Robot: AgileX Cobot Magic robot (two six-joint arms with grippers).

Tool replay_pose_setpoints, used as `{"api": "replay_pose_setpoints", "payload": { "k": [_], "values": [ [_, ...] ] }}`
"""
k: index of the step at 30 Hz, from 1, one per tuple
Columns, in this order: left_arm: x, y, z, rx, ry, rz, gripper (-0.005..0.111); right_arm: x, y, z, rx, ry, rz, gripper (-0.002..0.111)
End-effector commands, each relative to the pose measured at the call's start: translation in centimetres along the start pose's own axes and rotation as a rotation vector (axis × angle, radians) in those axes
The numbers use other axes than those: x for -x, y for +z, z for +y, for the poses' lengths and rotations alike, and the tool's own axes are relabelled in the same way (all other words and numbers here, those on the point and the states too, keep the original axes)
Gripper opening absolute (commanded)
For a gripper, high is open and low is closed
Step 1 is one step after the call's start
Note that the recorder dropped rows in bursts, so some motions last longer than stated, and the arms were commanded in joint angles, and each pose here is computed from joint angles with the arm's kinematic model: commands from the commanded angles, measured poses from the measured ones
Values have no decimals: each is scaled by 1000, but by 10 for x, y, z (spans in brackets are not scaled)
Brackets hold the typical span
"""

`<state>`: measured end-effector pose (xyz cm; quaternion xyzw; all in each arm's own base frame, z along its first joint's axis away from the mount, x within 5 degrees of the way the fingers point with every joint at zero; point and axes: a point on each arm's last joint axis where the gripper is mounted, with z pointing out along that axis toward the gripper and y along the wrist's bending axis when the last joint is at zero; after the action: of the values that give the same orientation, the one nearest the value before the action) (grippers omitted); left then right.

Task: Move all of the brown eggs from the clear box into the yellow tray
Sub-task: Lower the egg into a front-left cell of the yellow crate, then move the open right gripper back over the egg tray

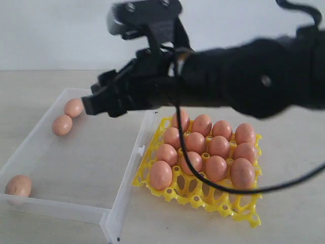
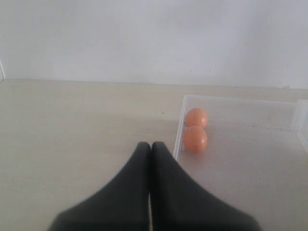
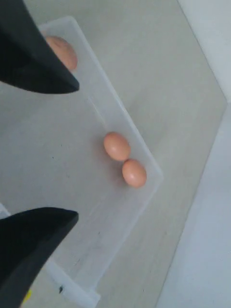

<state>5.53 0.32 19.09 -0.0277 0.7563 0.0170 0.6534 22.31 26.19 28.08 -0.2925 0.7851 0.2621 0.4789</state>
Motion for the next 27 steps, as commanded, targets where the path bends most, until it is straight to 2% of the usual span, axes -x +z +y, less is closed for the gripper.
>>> {"api": "replay_pose_setpoints", "payload": {
  "k": [1,4,7,16,21,27],
  "values": [
    [1,0,0,0,-5,-1,-4,44,30,26,104,-84,177,65],
    [1,0,0,0,-5,-1,-4,57,59,35,147,8,229,65],
    [1,0,0,0,-5,-1,-4,61,92,40,166,208,234,65],
    [1,0,0,0,-5,-1,-4,16,186,35,129,553,427,65],
    [1,0,0,0,-5,-1,-4,16,207,27,119,608,375,65],
    [1,0,0,0,-5,-1,-4,23,212,2,37,675,288,65]
  ]
}}
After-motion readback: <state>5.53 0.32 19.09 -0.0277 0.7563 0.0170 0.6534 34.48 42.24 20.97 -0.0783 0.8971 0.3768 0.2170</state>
